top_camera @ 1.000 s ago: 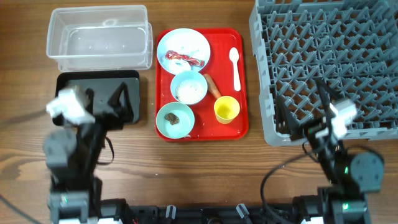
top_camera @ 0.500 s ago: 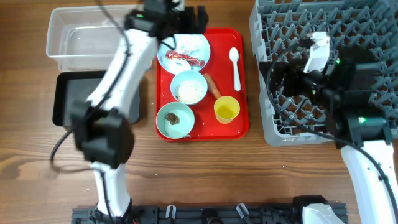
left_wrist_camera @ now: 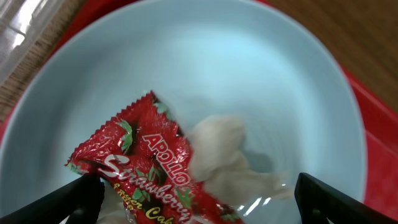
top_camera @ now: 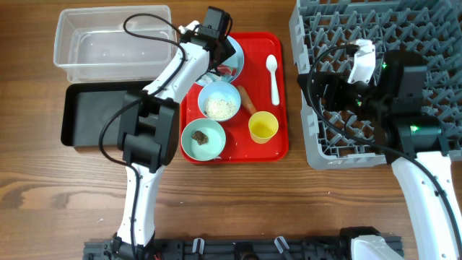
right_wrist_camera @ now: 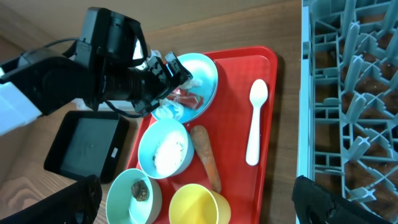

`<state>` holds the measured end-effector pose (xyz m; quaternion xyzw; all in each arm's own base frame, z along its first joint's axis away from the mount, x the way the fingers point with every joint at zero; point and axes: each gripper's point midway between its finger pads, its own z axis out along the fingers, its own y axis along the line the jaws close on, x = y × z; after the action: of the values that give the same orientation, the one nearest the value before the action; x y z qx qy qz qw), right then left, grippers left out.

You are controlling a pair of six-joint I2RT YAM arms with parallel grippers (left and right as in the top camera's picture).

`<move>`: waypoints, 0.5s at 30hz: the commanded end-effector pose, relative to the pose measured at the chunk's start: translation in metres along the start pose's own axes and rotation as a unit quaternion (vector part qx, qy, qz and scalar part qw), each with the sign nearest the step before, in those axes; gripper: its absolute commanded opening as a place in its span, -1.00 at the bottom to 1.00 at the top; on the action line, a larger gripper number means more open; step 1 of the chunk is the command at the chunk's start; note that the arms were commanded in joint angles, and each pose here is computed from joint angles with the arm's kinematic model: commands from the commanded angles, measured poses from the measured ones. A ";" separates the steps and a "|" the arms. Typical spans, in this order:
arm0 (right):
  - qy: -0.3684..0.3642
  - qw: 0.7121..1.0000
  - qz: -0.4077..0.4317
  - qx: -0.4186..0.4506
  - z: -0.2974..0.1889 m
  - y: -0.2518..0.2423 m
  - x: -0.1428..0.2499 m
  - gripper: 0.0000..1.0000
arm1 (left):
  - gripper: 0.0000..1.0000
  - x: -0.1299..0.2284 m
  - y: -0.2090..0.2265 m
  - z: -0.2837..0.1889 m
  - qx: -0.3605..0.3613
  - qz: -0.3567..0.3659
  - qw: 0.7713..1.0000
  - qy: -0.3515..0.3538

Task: Sort waste into correct bins and load items into the dishwasher rack
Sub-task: 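Grasp the light-blue plate with the left gripper, then tip the plate over the clear bin to drop wrapper and tissue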

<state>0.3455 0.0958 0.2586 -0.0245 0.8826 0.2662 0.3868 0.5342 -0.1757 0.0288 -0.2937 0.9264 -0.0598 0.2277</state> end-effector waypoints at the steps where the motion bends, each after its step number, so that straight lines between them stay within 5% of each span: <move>1: 0.008 1.000 0.008 -0.009 0.004 0.003 0.000 1.00 | 0.98 0.012 0.006 0.019 -0.020 -0.005 1.000 0.004; 3: 0.013 1.000 0.011 -0.008 0.007 0.001 0.001 1.00 | 0.55 0.016 0.009 0.025 -0.025 -0.003 1.000 0.008; 4: 0.014 1.000 0.012 -0.007 0.008 0.000 0.002 0.99 | -0.21 0.016 0.009 0.025 -0.025 -0.003 1.000 0.008; 7: 0.016 1.000 0.013 -0.007 0.010 -0.001 0.003 0.99 | -0.92 0.016 0.009 0.025 -0.025 -0.003 1.000 0.008; 11: 0.016 1.000 0.013 -0.007 0.010 -0.001 0.003 1.00 | -0.92 0.011 -0.001 0.013 -0.004 0.028 1.000 0.010; 15: 0.016 1.000 0.013 -0.007 0.010 -0.001 0.002 0.99 | -0.92 -0.038 -0.028 -0.069 0.064 0.052 0.995 -0.049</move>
<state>0.3493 0.0960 0.2483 -0.0173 0.8890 0.2671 0.3716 0.5340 -0.1785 0.0242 -0.2614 0.9364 -0.0518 0.2285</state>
